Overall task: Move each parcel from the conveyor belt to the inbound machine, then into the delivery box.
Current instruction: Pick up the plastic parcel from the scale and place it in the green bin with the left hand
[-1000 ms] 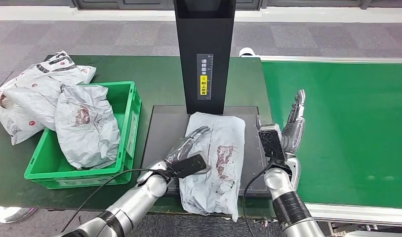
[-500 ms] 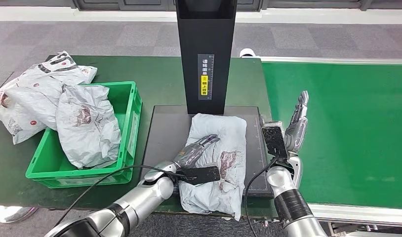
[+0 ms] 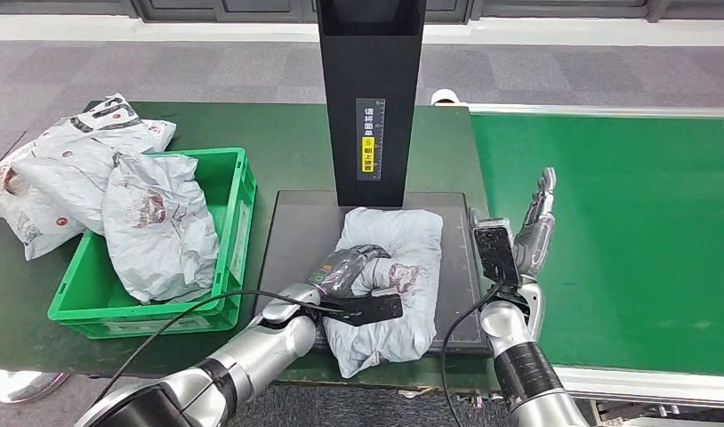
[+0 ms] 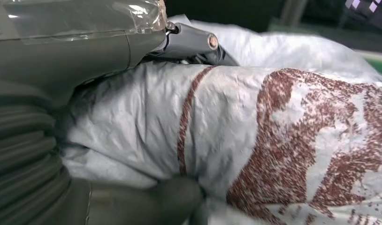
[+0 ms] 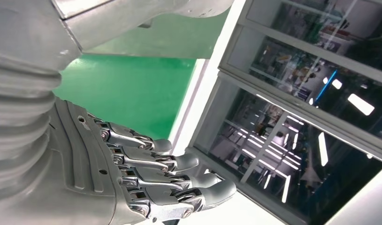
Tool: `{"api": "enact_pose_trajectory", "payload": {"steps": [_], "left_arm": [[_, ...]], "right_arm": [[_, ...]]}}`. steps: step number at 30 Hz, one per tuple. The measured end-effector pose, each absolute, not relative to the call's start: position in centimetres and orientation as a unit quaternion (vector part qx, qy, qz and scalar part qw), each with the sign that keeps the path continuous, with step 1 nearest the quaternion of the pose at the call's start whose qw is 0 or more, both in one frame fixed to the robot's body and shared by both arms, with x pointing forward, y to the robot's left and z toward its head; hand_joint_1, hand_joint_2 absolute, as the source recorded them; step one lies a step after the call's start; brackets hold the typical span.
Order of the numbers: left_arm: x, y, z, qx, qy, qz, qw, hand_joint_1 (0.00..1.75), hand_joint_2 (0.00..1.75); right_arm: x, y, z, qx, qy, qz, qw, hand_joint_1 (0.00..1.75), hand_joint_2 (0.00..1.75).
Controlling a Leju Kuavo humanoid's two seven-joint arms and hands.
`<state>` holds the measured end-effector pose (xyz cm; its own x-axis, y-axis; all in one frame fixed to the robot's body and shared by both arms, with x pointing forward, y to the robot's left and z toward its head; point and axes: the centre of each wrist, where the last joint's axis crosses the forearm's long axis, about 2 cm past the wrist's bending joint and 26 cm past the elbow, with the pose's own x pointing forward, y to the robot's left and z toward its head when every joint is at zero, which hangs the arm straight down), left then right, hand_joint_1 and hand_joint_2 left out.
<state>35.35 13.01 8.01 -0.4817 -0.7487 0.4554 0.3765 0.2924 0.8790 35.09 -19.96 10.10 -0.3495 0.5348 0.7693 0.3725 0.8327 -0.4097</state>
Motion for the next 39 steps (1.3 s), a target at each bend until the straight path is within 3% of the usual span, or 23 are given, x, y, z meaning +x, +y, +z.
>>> {"api": "enact_pose_trajectory", "payload": {"steps": [6, 17, 25, 32, 39], "left_arm": [[36.6, 14.7, 9.2, 0.270, -0.685, -0.481, 0.476, 1.75, 1.75], [42.3, 22.2, 17.6, 0.430, -0.755, -0.297, 0.395, 1.75, 1.75], [43.0, 31.8, 23.3, 0.544, -0.760, -0.180, 0.306, 1.75, 1.75], [41.5, 39.6, 23.9, 0.638, -0.692, -0.138, 0.310, 1.75, 1.75], [41.8, 42.8, 20.5, 0.661, -0.585, -0.224, 0.413, 1.75, 1.75]], "right_arm": [[34.0, -20.0, 9.4, -0.277, -0.815, 0.082, 0.503, 0.00, 1.75], [32.9, -20.0, 9.0, -0.279, -0.821, 0.085, 0.491, 0.00, 1.75], [32.3, -20.5, 8.5, -0.288, -0.820, 0.083, 0.488, 0.00, 1.75], [31.8, -20.7, 8.2, -0.298, -0.816, 0.077, 0.488, 0.00, 1.75], [31.7, -21.0, 8.4, -0.304, -0.814, 0.064, 0.491, 0.00, 1.75]]}}
